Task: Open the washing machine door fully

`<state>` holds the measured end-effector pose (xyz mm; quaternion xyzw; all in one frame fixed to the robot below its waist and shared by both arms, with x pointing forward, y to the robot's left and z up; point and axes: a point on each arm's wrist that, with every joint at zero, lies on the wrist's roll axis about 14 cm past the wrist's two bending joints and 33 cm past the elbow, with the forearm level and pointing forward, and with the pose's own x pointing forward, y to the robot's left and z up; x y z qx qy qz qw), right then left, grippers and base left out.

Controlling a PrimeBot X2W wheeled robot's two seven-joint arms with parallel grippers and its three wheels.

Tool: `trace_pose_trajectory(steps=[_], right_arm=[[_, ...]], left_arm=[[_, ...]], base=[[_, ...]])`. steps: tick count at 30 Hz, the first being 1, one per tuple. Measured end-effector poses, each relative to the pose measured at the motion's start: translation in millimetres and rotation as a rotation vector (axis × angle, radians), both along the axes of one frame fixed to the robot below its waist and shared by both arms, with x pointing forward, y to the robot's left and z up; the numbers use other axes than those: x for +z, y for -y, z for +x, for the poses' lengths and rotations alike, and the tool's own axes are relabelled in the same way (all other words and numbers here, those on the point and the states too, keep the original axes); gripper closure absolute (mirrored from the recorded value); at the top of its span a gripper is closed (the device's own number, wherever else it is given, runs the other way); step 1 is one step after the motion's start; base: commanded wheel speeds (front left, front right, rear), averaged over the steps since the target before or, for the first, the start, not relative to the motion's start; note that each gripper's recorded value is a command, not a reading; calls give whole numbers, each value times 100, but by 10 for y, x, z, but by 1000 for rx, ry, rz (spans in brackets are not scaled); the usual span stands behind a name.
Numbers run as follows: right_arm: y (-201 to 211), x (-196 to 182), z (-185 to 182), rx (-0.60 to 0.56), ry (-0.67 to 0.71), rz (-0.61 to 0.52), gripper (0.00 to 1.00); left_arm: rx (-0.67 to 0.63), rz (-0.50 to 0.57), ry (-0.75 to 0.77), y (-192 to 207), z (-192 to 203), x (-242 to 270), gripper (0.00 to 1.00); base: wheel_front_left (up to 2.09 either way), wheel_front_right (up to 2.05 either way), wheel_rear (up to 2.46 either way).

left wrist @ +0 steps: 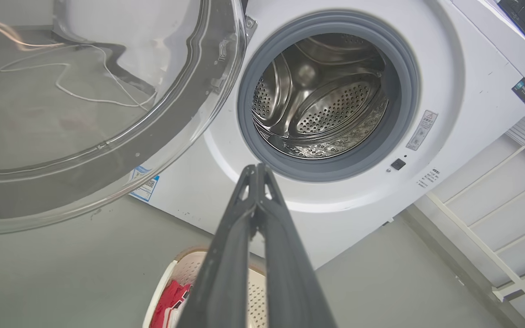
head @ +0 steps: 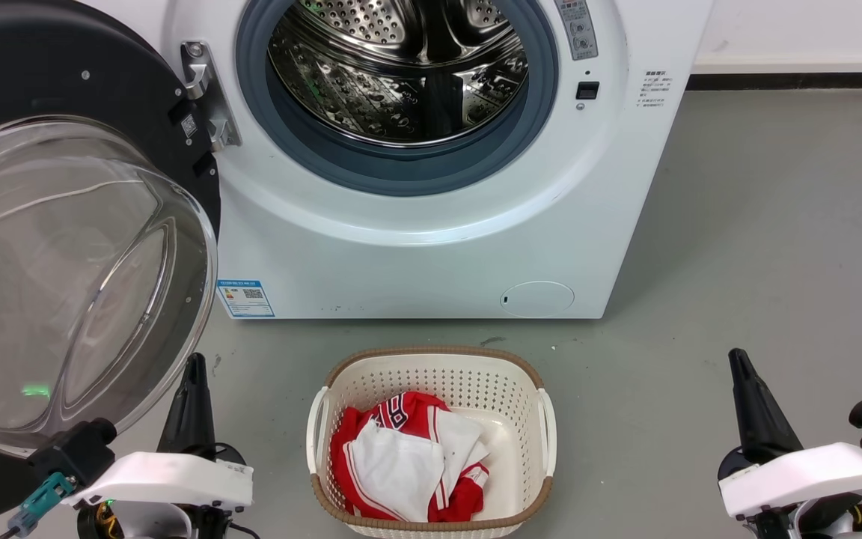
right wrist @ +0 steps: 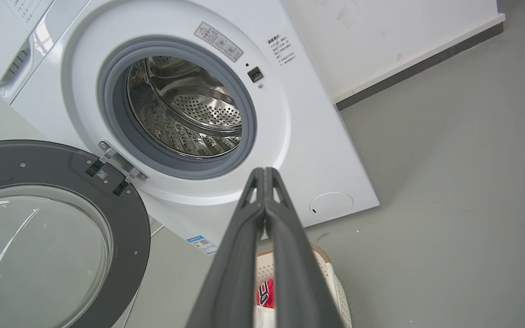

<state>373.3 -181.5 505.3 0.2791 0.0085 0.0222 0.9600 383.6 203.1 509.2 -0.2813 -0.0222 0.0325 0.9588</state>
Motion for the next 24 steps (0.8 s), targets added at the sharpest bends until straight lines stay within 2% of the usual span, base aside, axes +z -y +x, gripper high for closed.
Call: trace_pose_trajectory(steps=[1,24], right_arm=[[11,-12,5,-4,-6,45,100],[69,-23,61,-25,-26,359,100]], left_arm=[[-2,-48,-6,0,-2,-17,100],[-16,-361,-31,0,17,-87,100]], base=[[0,0,0],[0,0,0]])
